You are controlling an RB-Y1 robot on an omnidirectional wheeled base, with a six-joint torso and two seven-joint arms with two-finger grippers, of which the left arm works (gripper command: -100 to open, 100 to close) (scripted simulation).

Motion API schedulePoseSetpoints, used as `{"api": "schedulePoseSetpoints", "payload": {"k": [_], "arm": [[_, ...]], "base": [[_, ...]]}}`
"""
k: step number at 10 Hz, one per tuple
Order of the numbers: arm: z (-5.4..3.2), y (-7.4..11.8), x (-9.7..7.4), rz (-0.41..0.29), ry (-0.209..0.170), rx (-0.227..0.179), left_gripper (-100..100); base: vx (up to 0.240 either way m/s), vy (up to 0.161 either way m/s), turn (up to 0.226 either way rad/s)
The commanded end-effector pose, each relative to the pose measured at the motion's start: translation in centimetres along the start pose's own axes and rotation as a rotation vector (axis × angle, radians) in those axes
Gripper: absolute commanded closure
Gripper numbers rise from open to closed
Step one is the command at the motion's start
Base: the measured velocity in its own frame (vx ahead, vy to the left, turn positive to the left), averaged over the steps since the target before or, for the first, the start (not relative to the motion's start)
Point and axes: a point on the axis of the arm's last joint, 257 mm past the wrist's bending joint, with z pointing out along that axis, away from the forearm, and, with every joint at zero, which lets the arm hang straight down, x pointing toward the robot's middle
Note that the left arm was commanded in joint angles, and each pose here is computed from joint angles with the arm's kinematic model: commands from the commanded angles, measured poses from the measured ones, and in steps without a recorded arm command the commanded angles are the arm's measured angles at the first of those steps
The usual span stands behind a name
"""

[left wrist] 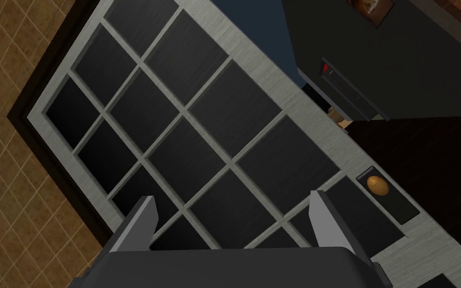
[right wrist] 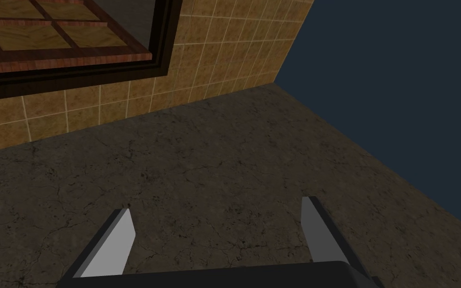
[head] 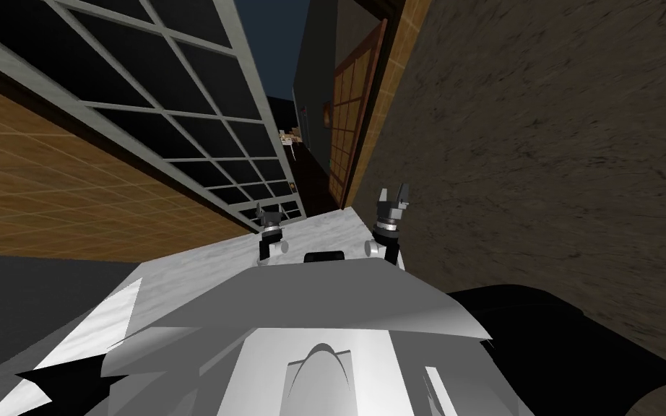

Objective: Push the door open

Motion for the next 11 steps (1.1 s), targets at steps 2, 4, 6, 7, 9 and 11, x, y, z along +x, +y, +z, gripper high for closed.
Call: {"api": "schedulePoseSetpoints", "payload": {"k": [2, 4, 6, 7, 9, 11], "arm": [[-0.06, 1.1, -1.9, -0.064, -0.035, -0.005, -100], [-0.14, 1.9, -3.3, -0.111, -0.062, -0.007, -100], [-0.34, 2.8, -4.8, -0.156, -0.094, -0.009, -100], [-0.45, 3.2, -5.5, -0.179, -0.109, -0.009, -100], [-0.65, 3.6, -6.3, -0.201, -0.127, -0.01, -100], [-0.92, 4.4, -7.7, -0.245, -0.159, -0.007, -100]], "base": [[0.095, 0.042, -0.089], [0.091, 0.042, -0.096], [0.088, 0.029, -0.074], [0.076, 0.052, -0.084], [0.067, 0.05, -0.058], [0.073, 0.024, -0.069]]}}
